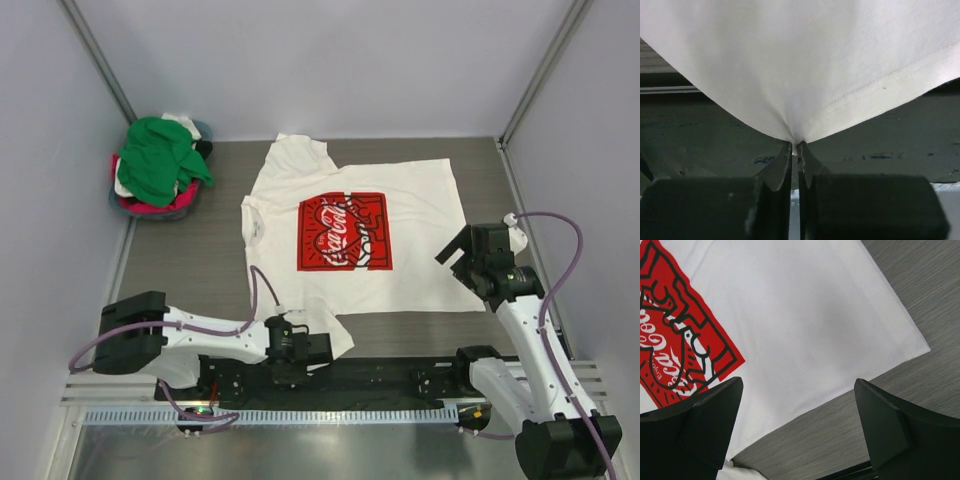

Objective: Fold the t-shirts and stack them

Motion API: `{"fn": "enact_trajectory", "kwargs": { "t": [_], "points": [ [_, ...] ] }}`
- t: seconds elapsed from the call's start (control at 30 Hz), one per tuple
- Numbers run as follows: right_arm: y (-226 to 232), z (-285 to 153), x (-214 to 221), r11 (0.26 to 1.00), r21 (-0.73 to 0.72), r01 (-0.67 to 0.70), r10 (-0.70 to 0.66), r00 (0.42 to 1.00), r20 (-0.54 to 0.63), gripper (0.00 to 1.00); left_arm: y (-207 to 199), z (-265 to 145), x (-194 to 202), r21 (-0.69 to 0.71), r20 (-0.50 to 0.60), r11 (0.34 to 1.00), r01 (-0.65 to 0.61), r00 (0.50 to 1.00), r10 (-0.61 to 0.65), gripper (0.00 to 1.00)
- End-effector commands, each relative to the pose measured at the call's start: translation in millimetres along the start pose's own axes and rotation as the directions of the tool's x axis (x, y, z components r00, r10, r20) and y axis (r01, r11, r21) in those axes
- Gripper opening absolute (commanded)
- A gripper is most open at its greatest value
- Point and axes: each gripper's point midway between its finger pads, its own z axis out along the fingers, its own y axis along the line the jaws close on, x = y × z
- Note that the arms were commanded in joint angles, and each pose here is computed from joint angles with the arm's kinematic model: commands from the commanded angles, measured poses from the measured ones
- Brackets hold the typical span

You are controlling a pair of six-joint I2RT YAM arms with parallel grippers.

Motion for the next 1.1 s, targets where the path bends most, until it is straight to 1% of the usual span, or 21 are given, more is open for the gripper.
{"fn": "enact_trajectory", "kwargs": {
  "t": [0.0,0.07,0.1,0.13,0.17,0.2,0.23,0.27,0.3,0.33,0.37,0.43,0.5,0.6,0.7,0.8,0.87,1.0,1.03,1.07],
  "points": [
    [-19,7,0,0.995,0.068,-0.078,0.077,0.997,0.012,1.0,3,7,-7,-0.034,0.05,0.999,0.042,0.998,-0.041,0.0],
    [-23,15,8,0.993,0.09,-0.08,0.083,0.996,-0.03,1.0,13,-3,-27,-0.065,0.129,0.996,0.058,0.99,-0.049,0.0],
    [-31,20,12,0.988,0.117,-0.102,0.107,0.993,-0.044,1.0,23,-22,-36,-0.085,0.157,0.995,0.059,0.987,-0.045,0.0],
    [-33,23,16,0.986,0.126,-0.114,0.123,0.99,-0.065,1.0,29,-32,-52,-0.091,0.223,0.993,0.069,0.974,-0.048,0.0],
    [-35,26,20,0.983,0.136,-0.127,0.139,0.987,-0.077,1.0,38,-42,-64,-0.098,0.251,0.99,0.098,0.965,-0.07,0.0],
    [-40,31,27,0.976,0.152,-0.156,0.171,0.981,-0.094,1.0,50,-61,-73,-0.086,0.271,0.992,0.096,0.96,-0.069,0.0],
    [-43,33,30,0.971,0.163,-0.174,0.192,0.976,-0.103,1.0,56,-69,-81,-0.078,0.291,0.991,0.105,0.954,-0.078,0.0],
    [-45,37,35,0.967,0.172,-0.186,0.208,0.971,-0.119,1.0,66,-76,-95,-0.074,0.316,0.987,0.145,0.942,-0.114,0.0],
    [-52,41,43,0.96,0.194,-0.202,0.23,0.964,-0.133,1.0,76,-84,-100,-0.067,0.328,0.986,0.155,0.936,-0.125,0.0],
    [-54,43,46,0.953,0.208,-0.22,0.251,0.959,-0.135,1.0,82,-94,-105,-0.029,0.345,0.988,0.149,0.929,-0.13,0.0],
    [-59,45,50,0.947,0.229,-0.227,0.262,0.955,-0.14,1.0,90,-98,-113,-0.013,0.36,0.982,0.19,0.917,-0.172,0.0],
    [-70,48,57,0.932,0.266,-0.245,0.289,0.948,-0.137,0.99,100,-106,-116,0.017,0.375,0.98,0.197,0.908,-0.189,0.0],
    [-80,50,64,0.914,0.3,-0.271,0.319,0.94,-0.123,0.98,110,-106,-116,0.007,0.378,0.977,0.212,0.904,-0.199,0.0],
    [-90,54,67,0.889,0.311,-0.337,0.38,0.921,-0.087,0.89,113,-102,-111,0.006,0.364,0.977,0.213,0.91,-0.201,0.0],
    [-98,57,63,0.871,0.326,-0.368,0.402,0.915,-0.041,0.87,113,-99,-109,0.016,0.353,0.977,0.213,0.913,-0.205,0.0],
    [-106,61,62,0.856,0.35,-0.381,0.414,0.91,-0.022,0.84,113,-98,-107,0.026,0.35,0.978,0.209,0.914,-0.205,0.0],
    [-110,67,61,0.85,0.356,-0.389,0.423,0.906,-0.019,0.79,113,-97,-107,0.035,0.351,0.977,0.211,0.912,-0.21,0.0],
    [-110,75,63,0.854,0.359,-0.377,0.418,0.907,-0.042,0.65,111,-92,-104,0.051,0.342,0.976,0.21,0.915,-0.215,0.0],
    [-110,77,61,0.855,0.353,-0.38,0.419,0.907,-0.038,0.58,111,-92,-104,0.055,0.34,0.975,0.214,0.914,-0.22,0.0],
    [-109,77,61,0.857,0.347,-0.381,0.419,0.907,-0.038,0.53,111,-91,-103,0.056,0.337,0.975,0.216,0.915,-0.222,0.0]
  ]
}}
